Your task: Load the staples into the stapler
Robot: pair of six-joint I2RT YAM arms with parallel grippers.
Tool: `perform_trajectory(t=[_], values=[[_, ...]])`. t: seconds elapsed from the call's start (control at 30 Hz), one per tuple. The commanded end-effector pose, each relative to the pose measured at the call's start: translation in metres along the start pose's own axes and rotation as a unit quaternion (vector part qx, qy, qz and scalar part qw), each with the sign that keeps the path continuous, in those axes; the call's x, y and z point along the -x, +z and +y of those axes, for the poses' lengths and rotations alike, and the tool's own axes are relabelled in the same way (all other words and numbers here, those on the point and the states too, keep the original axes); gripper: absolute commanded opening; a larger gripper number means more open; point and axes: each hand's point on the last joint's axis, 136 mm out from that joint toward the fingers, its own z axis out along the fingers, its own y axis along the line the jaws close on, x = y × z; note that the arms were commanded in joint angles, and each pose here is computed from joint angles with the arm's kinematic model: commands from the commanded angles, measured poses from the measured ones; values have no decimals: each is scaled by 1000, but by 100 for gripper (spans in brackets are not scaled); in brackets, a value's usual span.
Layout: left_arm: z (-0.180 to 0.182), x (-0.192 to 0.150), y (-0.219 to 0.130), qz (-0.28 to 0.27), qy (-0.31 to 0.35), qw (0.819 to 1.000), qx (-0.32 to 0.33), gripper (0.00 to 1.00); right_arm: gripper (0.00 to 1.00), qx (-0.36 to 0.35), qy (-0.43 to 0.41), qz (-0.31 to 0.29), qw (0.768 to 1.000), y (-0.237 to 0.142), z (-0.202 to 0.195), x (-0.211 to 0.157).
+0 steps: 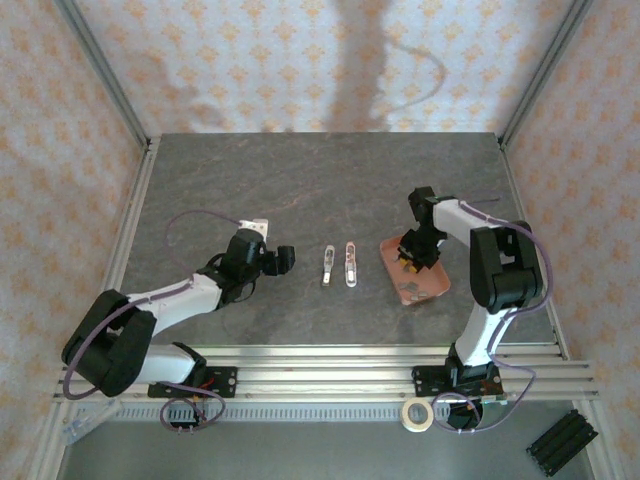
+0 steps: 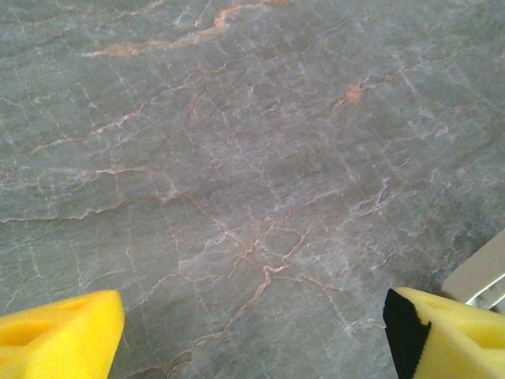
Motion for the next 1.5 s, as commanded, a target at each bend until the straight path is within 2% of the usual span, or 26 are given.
perform_trajectory(t=[0.0,0.17,0.33,0.53,0.73,0.9,1.23,1.47], values=[[-1,16,-9,-21,13,1000,-1,86,19,22,-35,-44,998,-21,3,6],[-21,31,-21,-58,35,996,-55,85,19,90,-96,-62,989,-48,19,-3],[-46,48,-39,-107,88,983,-122,80,19,174,-152,-74,970,-76,39,-18],[-77,62,-65,-151,174,954,-194,75,19,246,-213,-69,943,-104,54,-42],[-101,64,-89,-185,255,915,-251,70,19,323,-270,-74,904,-136,73,-70],[-113,63,-100,-194,291,893,-283,69,21,363,-290,-69,883,-152,86,-87],[-122,63,-104,-193,323,877,-301,70,21,401,-310,-69,859,-169,98,-104],[-135,64,-109,-195,349,854,-332,68,20,441,-324,-71,834,-181,107,-114]])
